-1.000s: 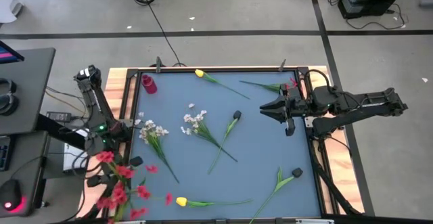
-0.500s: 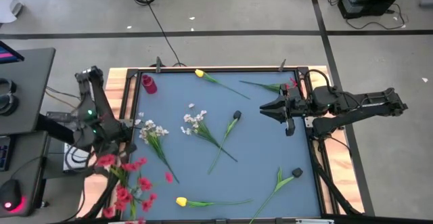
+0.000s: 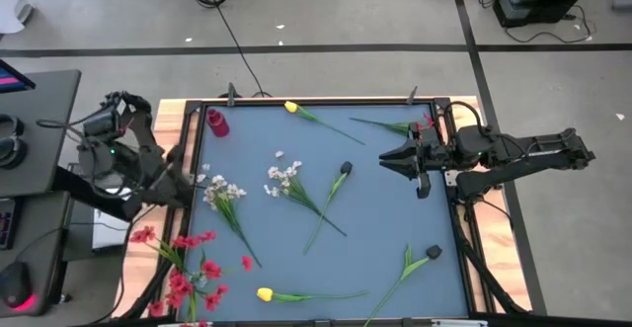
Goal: Sort flowers into vase by color
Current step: Put the top black flower into the transparent vase
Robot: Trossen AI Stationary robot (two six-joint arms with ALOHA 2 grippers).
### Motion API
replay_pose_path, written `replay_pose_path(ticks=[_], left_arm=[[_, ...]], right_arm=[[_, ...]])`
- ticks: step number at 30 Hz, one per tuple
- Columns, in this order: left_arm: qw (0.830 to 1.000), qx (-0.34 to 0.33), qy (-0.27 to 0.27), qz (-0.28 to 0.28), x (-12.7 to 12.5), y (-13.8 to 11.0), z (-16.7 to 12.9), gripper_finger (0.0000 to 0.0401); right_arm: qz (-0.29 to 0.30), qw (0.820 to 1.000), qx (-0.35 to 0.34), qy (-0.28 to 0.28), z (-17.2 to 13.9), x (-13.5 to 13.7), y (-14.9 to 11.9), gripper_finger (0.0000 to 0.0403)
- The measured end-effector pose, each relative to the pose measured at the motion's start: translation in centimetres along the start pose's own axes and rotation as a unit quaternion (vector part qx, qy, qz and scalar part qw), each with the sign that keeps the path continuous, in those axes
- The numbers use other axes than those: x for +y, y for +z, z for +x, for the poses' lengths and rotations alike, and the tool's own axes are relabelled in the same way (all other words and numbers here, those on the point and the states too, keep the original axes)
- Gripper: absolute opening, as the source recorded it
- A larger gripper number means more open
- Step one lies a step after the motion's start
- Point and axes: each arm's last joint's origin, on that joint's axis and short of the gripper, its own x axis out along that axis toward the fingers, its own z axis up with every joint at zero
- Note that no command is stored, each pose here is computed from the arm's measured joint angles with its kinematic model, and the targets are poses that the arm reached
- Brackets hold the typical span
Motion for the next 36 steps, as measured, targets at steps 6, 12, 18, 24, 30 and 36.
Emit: replay_pose_path(ticks=[6, 12, 18, 24, 30, 36], left_arm=[[0.996, -0.021, 0.074, -0.044, 0.7, -0.2, -0.2, 0.0212], [0.988, -0.057, 0.133, -0.062, 1.2, -0.2, -0.3, 0.0206], [0.975, -0.103, 0.181, -0.079, 1.5, 0.0, -0.4, 0.0174], [0.966, -0.121, 0.198, -0.113, 1.2, 0.2, 0.0, 0.0165], [0.968, -0.098, 0.223, -0.06, -0.5, 0.3, 1.8, 0.0164], [0.964, -0.106, 0.23, -0.078, -1.9, 0.8, 3.4, 0.0164]], right_arm=[[0.0, 1.0, 0.0, 0.0, 0.0, 0.0, 0.0, 0.0082], [0.0, 1.0, 0.0, 0.0, 0.0, 0.0, 0.0, 0.0082], [0.0, 1.0, 0.0, 0.0, 0.0, 0.0, 0.0, 0.0082], [-0.06, 0.998, -0.002, -0.004, 0.0, 0.0, 0.0, 0.0082], [-0.078, 0.995, -0.06, -0.006, 0.3, 0.2, 1.1, 0.0082], [-0.021, 0.991, -0.132, -0.013, 0.5, 0.5, 2.3, 0.0082]])
